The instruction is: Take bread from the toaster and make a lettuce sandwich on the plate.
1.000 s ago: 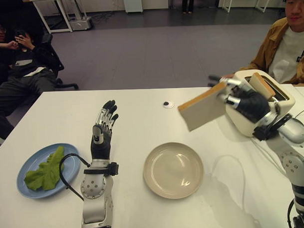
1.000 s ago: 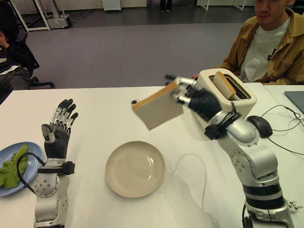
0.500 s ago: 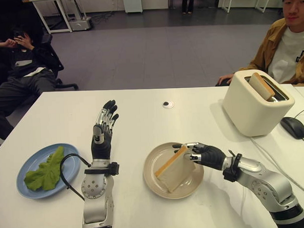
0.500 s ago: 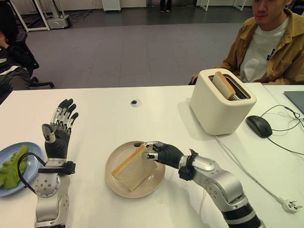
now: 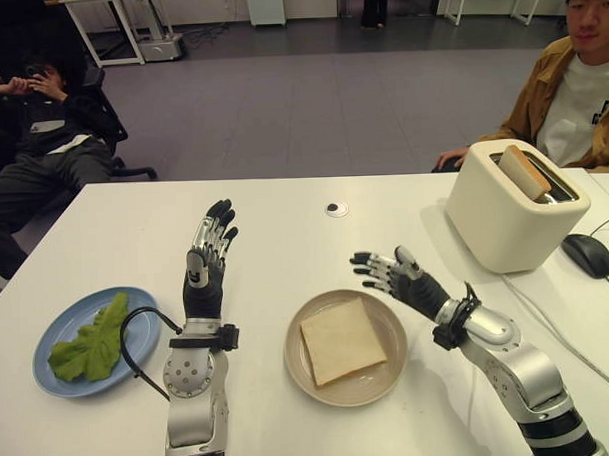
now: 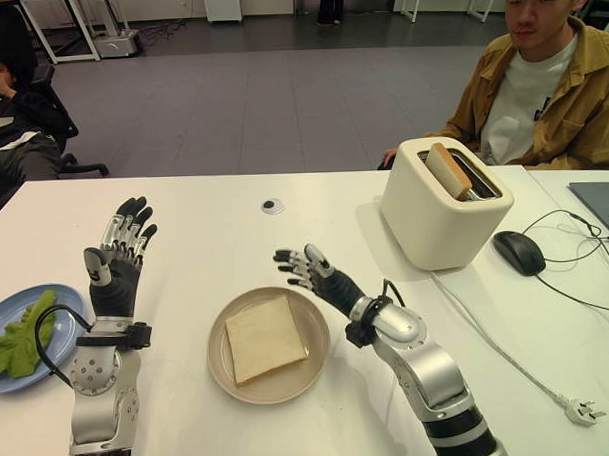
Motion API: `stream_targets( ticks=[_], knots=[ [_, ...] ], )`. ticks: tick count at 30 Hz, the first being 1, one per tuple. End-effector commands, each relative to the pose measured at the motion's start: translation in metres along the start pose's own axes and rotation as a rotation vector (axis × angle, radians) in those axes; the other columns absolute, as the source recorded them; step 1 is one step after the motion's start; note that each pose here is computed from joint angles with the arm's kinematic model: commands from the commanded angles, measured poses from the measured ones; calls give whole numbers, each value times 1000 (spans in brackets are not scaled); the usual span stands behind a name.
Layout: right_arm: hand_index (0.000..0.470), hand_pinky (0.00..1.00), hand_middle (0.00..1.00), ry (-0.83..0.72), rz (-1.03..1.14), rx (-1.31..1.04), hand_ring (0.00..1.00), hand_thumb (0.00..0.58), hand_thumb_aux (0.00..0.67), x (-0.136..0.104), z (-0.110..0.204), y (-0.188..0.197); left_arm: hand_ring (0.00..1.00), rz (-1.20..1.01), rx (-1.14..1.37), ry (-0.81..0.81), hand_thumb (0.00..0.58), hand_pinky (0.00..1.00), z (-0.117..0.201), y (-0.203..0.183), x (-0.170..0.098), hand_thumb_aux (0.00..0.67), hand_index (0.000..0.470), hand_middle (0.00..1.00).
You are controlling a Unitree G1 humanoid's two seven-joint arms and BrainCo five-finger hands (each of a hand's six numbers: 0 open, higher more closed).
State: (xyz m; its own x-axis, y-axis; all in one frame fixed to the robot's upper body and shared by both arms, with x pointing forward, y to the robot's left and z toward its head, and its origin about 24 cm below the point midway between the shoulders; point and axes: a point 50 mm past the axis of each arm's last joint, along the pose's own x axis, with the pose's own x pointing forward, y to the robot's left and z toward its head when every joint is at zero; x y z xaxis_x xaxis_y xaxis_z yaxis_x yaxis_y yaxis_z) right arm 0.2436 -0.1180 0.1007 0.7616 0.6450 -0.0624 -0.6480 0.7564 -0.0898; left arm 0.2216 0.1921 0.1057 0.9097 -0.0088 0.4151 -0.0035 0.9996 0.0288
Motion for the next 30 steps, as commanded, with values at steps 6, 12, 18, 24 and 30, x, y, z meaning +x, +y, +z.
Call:
stream_targets(
  ticks=[6, 12, 18, 24, 30],
  knots=[
    [0, 0, 0, -197, -129, -241, 0, 0, 0, -4, 29, -13, 0, 3, 84, -8, 0, 0, 7, 13, -1, 0, 0, 0],
    [0, 0, 0, -337, -374, -156, 0, 0, 0, -13, 32, -38, 0, 39, 635, 119, 0, 0, 31, 93, -13, 0, 0, 0],
    [0, 0, 0, -357, -544, -54, 0, 0, 0, -20, 13, -46, 0, -161, 1222, 567, 0, 0, 7, 154, -38, 0, 0, 0],
    [0, 0, 0, -370, -564, -23, 0, 0, 0, -21, 12, -43, 0, -297, 1546, 784, 0, 0, -4, 178, -49, 0, 0, 0],
    [0, 0, 0, -373, -570, -9, 0, 0, 0, -24, 12, -42, 0, -304, 1730, 910, 0, 0, -3, 197, -56, 0, 0, 0]
  ],
)
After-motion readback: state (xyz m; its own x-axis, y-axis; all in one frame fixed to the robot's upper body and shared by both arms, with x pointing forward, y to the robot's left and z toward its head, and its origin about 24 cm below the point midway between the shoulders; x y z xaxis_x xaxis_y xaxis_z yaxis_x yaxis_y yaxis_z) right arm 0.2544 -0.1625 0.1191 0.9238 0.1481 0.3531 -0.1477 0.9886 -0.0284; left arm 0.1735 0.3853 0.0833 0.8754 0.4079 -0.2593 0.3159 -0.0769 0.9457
